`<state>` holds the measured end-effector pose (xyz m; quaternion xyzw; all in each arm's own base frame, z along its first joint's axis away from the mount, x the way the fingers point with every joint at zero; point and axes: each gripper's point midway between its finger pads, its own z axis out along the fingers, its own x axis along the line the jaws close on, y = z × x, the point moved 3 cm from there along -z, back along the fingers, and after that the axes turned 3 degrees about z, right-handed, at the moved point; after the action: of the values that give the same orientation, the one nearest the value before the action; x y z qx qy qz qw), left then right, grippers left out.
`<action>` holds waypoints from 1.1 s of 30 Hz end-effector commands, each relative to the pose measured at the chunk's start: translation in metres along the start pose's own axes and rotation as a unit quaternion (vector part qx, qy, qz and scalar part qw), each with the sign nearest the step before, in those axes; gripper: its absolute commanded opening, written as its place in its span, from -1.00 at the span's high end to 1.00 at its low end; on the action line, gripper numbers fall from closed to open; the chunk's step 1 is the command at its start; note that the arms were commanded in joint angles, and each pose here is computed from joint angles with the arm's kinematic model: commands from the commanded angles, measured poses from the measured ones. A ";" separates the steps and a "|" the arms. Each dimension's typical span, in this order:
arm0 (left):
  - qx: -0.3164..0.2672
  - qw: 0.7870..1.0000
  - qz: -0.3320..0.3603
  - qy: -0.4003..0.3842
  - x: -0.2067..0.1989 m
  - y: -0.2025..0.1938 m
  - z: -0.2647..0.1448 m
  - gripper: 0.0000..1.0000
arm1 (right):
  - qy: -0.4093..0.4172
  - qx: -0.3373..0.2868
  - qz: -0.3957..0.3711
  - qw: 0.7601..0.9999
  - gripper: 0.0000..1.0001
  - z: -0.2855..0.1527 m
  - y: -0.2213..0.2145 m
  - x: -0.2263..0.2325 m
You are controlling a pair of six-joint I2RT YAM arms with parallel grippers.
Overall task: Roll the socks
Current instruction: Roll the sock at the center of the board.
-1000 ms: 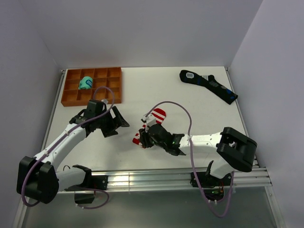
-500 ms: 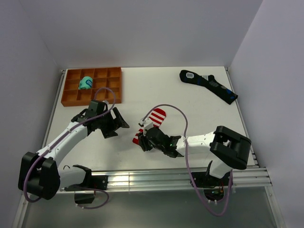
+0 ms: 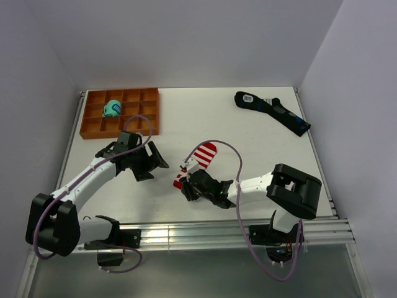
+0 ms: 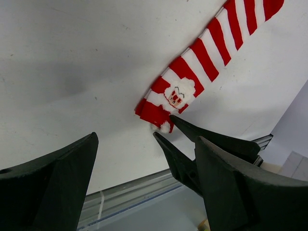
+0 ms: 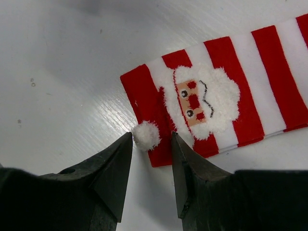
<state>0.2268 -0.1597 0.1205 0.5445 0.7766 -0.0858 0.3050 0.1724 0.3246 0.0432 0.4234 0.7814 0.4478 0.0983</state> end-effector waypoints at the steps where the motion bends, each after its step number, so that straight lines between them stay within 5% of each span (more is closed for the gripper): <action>1: -0.014 1.000 0.012 -0.013 -0.011 0.010 -0.004 -0.74 | -0.006 -0.025 -0.006 1.000 0.09 0.003 0.006 0.000; 27: 0.006 1.000 -0.010 -0.021 -0.009 0.004 0.007 -0.70 | -0.049 0.017 -0.009 0.999 0.13 0.014 -0.027 -0.016; 33: -0.001 1.000 -0.015 -0.008 -0.004 0.005 0.008 -0.68 | -0.044 0.033 -0.002 0.998 0.52 0.016 -0.032 -0.015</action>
<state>0.2297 -0.1637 0.1145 0.5381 0.7820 -0.0992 0.2985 0.1830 0.3298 0.0315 0.4356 0.7650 0.4572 0.1263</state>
